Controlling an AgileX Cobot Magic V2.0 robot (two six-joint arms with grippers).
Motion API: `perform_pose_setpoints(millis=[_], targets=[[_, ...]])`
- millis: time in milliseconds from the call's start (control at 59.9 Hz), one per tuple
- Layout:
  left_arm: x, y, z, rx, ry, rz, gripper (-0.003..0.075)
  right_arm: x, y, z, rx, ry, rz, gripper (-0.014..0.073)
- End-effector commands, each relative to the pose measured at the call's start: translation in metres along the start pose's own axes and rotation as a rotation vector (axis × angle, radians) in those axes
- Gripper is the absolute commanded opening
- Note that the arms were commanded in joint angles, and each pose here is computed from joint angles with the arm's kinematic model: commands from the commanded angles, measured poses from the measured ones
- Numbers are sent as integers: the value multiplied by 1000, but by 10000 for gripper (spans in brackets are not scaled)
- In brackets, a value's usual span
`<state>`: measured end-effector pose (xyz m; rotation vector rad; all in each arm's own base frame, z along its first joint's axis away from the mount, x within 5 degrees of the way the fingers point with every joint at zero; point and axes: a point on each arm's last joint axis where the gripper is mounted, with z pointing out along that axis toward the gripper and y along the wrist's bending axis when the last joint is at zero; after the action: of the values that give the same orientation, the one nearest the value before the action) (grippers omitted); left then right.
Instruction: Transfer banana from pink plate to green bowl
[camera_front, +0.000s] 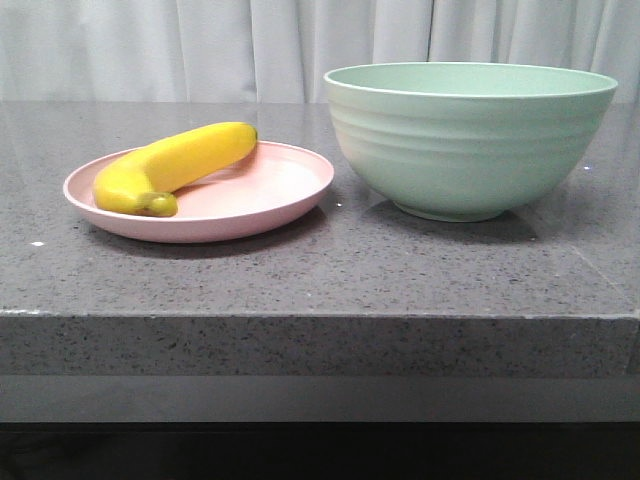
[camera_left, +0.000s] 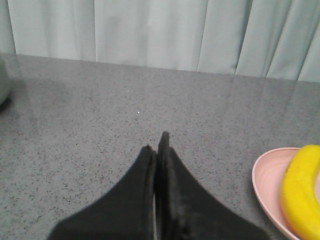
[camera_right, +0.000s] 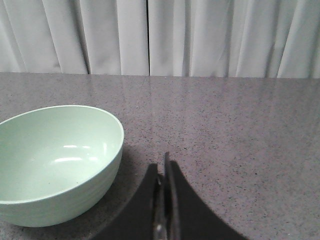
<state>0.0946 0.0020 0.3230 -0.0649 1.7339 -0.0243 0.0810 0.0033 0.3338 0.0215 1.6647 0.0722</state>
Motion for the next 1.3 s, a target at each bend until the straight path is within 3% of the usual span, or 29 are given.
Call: perform_pose_setpoints(millis=[0,83,133,284,367,434,551,851,1285], targets=[[-18,0,-1,0,-94,0,-7,-17,-1,-1,14,-85,-23,-64],[-18,0,-1,0,-90,0,71,-16,-1,-1,14,-81,-23,-22],[-18,0,-1,0,-88,0,202,-16,-1,-1,14,-82,-23,41],[-18,0,-1,0,-88,0,606,-16,-1,-1,14,-79,-23,362],[-18,0,-1,0,-95,0,701,-16,-1,-1,14,-76,-23,510],[-19,-1,-1,1,-100,-2,694,-16,-1,-1,14,-76,-23,560],[-18,-2,1,18,-84,-60,665,-16,-1,-1,14,-76,-23,561],[-41,-20,42,126,132,28,641,-16,-1,-1,14,-76,-23,561],[-46,-114,138,414,499,171,639,-16,-1,-1,14,-76,-23,561]])
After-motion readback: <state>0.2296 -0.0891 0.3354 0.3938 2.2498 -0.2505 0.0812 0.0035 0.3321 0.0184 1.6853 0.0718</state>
